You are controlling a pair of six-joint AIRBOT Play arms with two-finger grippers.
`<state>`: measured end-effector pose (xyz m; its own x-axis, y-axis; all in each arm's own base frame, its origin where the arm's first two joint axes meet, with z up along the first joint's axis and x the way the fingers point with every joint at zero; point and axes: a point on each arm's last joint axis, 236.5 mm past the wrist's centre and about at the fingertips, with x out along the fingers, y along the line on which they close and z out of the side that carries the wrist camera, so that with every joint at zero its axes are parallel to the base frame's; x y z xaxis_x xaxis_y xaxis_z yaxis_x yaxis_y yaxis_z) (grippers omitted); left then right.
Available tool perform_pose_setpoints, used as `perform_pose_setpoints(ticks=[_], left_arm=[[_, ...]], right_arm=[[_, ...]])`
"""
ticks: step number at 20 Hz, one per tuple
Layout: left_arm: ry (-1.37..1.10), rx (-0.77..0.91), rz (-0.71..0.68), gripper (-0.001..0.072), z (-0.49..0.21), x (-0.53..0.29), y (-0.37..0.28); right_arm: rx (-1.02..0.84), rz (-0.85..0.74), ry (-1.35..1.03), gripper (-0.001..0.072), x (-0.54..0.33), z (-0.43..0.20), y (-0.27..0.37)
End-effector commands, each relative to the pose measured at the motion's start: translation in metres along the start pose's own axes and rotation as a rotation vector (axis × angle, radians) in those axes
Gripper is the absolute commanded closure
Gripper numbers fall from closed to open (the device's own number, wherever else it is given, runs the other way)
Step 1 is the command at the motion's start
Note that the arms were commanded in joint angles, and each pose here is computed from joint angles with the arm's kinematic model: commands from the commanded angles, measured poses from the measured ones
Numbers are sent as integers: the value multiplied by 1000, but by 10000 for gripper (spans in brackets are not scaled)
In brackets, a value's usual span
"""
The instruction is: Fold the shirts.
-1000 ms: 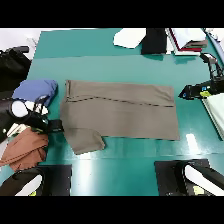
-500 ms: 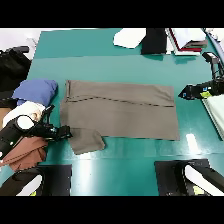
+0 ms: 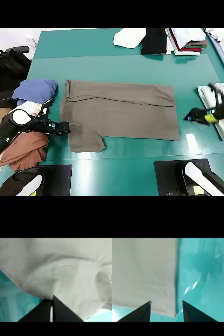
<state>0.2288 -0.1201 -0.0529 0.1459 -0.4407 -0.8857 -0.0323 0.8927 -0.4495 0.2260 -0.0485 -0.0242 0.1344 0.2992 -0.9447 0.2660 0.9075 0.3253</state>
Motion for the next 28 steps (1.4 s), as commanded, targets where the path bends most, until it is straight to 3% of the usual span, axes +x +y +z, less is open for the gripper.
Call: perform_pose_setpoints(ticks=[1,6,9,10,11,15,20,28], left_arm=[[-15,25,4,678,5,-3,-1],[-18,26,5,678,6,-3,-1],[1,32,8,679,2,-4,0],[14,44,16,679,0,-7,0],[10,69,33,680,-1,-15,1],[-17,99,121,681,-30,-59,8],[-17,99,100,680,-64,-95,-8],[-207,149,115,678,47,-89,-16]], right_arm=[[174,68,146,278,41,-55,-24],[193,189,293,288,82,-78,2],[68,171,353,514,89,-79,20],[4,145,359,651,86,-77,24],[-60,115,349,697,81,-72,27],[-230,-58,235,698,36,-49,27],[-295,-217,71,700,-29,-39,19],[-396,-208,-38,700,-40,43,59]])
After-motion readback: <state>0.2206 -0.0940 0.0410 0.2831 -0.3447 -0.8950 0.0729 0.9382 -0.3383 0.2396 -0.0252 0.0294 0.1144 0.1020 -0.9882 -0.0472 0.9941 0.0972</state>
